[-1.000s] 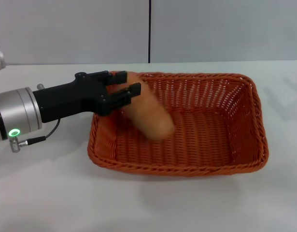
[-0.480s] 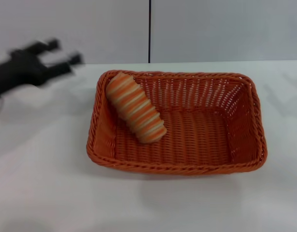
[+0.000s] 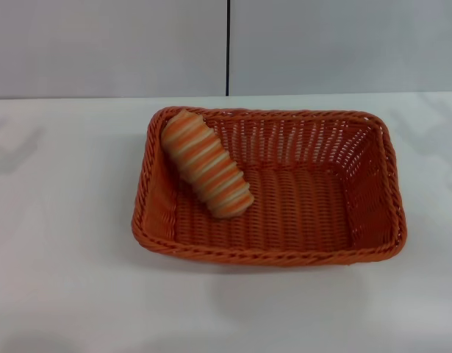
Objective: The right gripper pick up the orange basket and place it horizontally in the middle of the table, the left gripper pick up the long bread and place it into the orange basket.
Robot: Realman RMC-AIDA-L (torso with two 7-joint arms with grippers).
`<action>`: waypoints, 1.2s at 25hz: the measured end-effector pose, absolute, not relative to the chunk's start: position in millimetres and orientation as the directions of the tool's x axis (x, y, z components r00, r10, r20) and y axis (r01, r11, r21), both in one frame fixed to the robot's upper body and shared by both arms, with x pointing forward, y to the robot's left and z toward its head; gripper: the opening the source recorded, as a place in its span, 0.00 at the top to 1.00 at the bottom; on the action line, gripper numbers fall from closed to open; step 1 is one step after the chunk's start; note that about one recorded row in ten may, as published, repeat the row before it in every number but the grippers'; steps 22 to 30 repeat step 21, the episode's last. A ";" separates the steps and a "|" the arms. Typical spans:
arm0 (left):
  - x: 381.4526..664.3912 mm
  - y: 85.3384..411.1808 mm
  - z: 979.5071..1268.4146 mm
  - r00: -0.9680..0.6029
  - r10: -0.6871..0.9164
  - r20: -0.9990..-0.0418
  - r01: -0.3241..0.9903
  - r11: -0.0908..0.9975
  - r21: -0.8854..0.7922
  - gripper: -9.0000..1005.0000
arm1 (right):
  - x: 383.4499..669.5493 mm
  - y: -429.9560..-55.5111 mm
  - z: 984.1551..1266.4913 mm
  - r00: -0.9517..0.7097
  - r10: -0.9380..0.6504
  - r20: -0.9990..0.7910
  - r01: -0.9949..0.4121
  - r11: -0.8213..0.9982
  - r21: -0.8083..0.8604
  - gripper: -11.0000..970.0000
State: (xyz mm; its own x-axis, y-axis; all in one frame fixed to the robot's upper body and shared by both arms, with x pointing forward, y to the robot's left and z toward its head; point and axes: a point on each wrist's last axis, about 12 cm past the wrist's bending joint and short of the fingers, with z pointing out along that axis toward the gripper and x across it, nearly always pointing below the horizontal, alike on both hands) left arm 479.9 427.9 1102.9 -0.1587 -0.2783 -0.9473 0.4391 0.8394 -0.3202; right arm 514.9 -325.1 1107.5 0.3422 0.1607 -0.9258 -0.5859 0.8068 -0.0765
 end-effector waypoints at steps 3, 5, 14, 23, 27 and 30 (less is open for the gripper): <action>454.3 448.0 1094.1 -0.143 -0.292 -0.946 0.351 0.878 -0.324 0.17 | 519.7 -321.7 1107.5 0.336 0.164 -0.928 -0.589 0.805 -0.071 0.30; 435.9 454.8 1084.4 -0.143 -0.301 -0.943 0.305 0.893 -0.331 0.17 | 521.2 -321.6 1107.0 0.331 0.161 -0.930 -0.585 0.808 -0.068 0.30; 365.9 470.3 1058.8 -0.112 -0.302 -0.947 0.125 0.941 -0.315 0.17 | 520.2 -320.1 1099.7 0.298 0.154 -0.942 -0.573 0.818 -0.047 0.30; 341.4 458.1 1043.1 -0.055 -0.266 -0.962 0.057 0.962 -0.269 0.17 | 520.2 -316.9 1093.2 0.281 0.152 -0.948 -0.563 0.826 -0.034 0.30; 341.4 458.1 1043.1 -0.055 -0.266 -0.962 0.057 0.962 -0.269 0.17 | 520.2 -316.9 1093.2 0.281 0.152 -0.948 -0.563 0.826 -0.034 0.30; 341.4 458.1 1043.1 -0.055 -0.266 -0.962 0.057 0.962 -0.269 0.17 | 520.2 -316.9 1093.2 0.281 0.152 -0.948 -0.563 0.826 -0.034 0.30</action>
